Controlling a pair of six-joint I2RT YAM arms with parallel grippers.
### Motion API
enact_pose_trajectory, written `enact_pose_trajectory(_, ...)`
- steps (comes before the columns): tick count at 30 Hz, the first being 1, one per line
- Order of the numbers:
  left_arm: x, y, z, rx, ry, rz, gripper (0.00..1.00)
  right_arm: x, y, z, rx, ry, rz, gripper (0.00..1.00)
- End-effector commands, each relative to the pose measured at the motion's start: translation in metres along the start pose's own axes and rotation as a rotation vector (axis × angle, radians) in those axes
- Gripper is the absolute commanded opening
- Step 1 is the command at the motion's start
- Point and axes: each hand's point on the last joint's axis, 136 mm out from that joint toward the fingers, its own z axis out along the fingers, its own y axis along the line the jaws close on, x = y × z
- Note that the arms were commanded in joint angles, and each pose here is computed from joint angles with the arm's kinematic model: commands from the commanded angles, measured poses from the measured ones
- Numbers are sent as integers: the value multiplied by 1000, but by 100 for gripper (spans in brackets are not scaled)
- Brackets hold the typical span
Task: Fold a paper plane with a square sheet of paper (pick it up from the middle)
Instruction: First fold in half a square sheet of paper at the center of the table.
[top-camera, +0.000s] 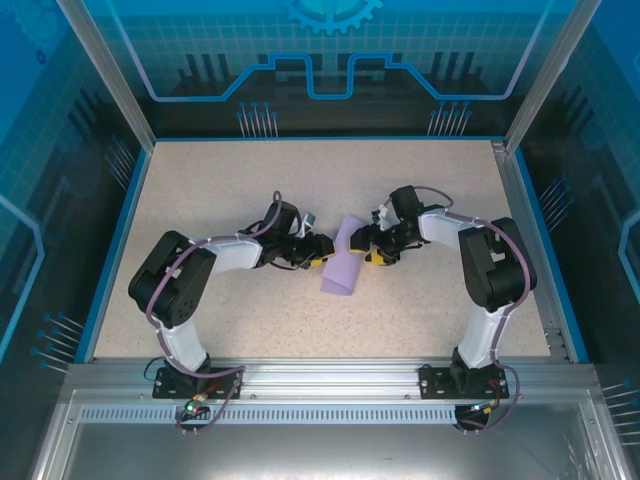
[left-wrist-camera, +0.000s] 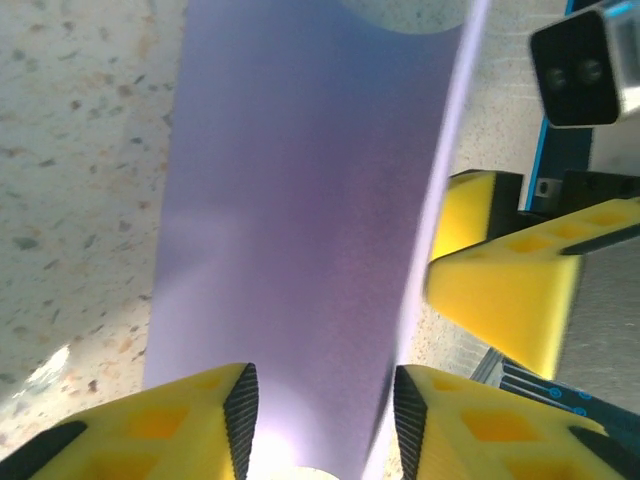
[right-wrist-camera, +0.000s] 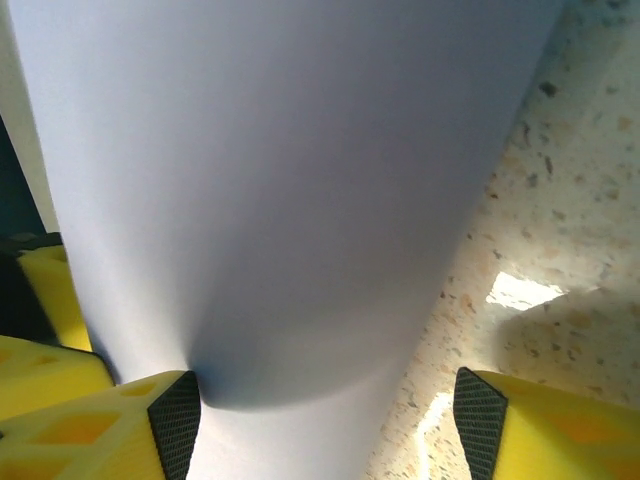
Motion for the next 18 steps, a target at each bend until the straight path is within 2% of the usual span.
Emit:
enact_pose_trajectory(1,2,-11,5,37,44,34,33,7,4,-6,-30,14,-8,72)
enact_pose_trajectory(5,5,-7,6,29,54,29,19,9,4,-7,-32,11,2,72)
enact_pose_trajectory(9,8,-2,7,32,55,25,15,11,6,-12,-38,-21,9,72)
enact_pose_trajectory(12,10,-4,9,60,62,28,18,11,6,-11,-41,-23,18,72)
enact_pose_trajectory(18,8,-13,14,123,75,31,34,11,5,-9,-49,-25,29,72)
